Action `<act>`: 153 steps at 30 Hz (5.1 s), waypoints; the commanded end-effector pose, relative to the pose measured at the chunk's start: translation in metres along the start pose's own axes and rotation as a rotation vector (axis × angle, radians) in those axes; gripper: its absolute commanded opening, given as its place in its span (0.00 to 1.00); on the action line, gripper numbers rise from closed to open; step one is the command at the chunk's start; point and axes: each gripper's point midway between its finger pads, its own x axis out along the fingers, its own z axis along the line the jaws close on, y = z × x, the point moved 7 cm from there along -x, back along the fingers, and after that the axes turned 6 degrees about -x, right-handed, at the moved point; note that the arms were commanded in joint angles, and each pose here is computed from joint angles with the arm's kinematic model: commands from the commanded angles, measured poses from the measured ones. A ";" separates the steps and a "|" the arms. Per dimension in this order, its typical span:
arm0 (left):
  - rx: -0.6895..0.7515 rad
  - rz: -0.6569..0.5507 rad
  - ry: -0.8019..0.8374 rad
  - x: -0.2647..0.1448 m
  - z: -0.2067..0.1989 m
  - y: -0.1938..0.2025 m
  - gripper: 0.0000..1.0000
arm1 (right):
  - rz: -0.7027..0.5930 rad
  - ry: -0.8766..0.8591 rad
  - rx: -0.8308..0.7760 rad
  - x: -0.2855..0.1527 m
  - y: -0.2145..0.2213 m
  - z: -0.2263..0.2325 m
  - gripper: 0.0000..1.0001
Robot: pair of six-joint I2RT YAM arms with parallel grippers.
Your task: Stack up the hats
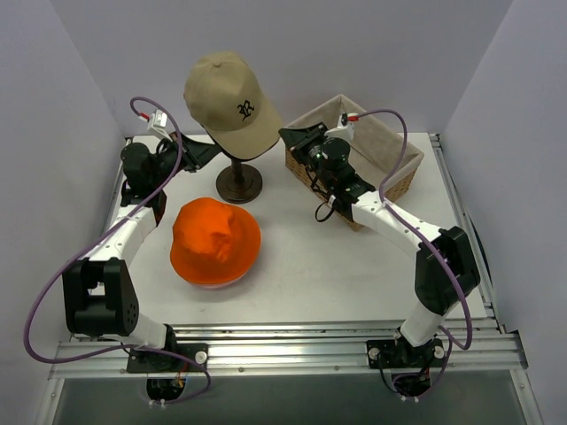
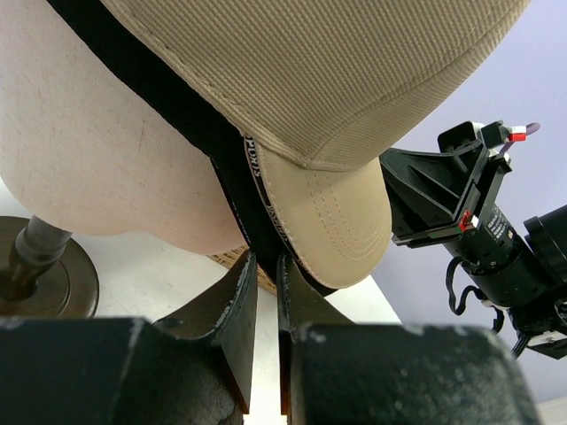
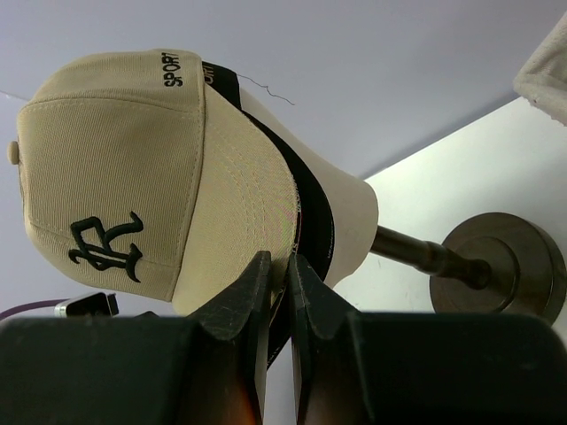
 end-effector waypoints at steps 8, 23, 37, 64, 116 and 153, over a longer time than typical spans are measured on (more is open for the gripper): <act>0.066 -0.017 0.057 0.005 -0.012 -0.004 0.02 | 0.024 -0.122 0.003 -0.011 0.007 0.032 0.00; 0.062 -0.046 -0.039 -0.002 -0.006 -0.006 0.20 | 0.024 -0.103 0.000 -0.014 0.010 0.028 0.00; 0.076 -0.261 -0.454 -0.062 -0.007 -0.037 0.51 | 0.006 -0.096 -0.005 -0.018 0.006 0.028 0.00; 0.444 -0.329 -0.070 0.003 -0.046 -0.208 0.60 | -0.037 -0.165 -0.525 -0.045 -0.042 0.080 0.54; 0.415 -0.099 -0.092 0.087 0.085 -0.130 0.61 | 0.157 -0.194 -0.916 0.051 0.043 0.061 0.76; 0.382 -0.297 -0.087 0.030 0.018 -0.183 0.69 | -0.120 -0.165 -0.691 0.074 -0.097 0.073 0.66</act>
